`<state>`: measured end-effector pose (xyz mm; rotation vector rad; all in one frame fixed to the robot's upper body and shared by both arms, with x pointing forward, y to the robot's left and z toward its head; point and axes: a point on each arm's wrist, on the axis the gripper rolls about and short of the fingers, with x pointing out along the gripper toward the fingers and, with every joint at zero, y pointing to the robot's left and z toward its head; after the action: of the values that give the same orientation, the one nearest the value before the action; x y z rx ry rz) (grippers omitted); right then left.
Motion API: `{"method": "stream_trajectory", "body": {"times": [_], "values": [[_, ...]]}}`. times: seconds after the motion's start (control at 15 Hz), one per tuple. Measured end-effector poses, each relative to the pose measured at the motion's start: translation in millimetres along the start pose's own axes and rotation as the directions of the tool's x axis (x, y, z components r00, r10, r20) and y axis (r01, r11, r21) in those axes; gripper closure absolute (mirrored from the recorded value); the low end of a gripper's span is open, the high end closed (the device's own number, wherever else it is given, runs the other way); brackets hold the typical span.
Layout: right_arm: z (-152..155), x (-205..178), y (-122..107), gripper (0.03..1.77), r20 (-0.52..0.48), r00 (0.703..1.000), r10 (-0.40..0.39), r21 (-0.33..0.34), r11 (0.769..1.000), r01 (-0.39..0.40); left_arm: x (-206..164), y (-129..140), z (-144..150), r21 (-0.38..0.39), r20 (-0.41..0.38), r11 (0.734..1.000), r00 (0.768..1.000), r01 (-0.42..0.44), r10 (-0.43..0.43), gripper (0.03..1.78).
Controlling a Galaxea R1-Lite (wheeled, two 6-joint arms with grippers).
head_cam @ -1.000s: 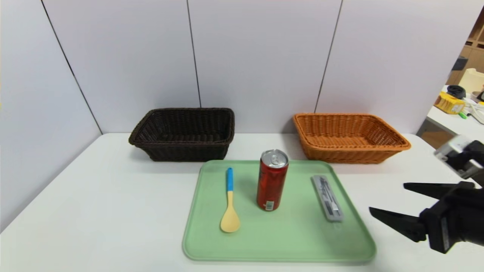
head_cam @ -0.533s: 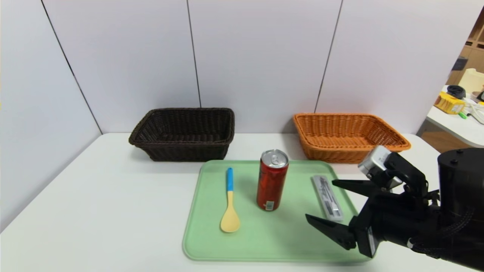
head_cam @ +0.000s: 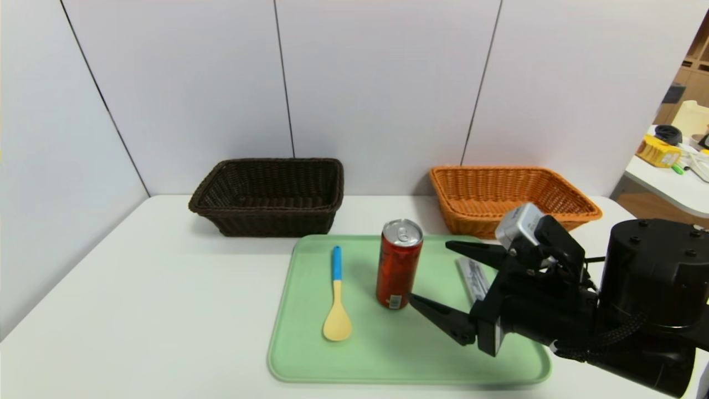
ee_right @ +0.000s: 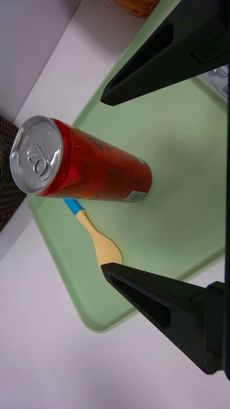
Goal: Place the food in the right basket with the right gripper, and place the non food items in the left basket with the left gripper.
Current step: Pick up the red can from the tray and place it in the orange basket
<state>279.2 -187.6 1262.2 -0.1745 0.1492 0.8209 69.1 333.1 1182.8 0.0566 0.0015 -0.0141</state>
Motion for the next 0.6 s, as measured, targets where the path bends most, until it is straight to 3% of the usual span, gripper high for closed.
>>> {"method": "stream_trajectory", "body": {"times": [0.6], "values": [[-15,36,-2,0.1,0.093,0.996,-0.007,-0.013,1.0,0.008,0,0,0,0.0,0.0,1.0,1.0,0.0,0.0,0.12]]}}
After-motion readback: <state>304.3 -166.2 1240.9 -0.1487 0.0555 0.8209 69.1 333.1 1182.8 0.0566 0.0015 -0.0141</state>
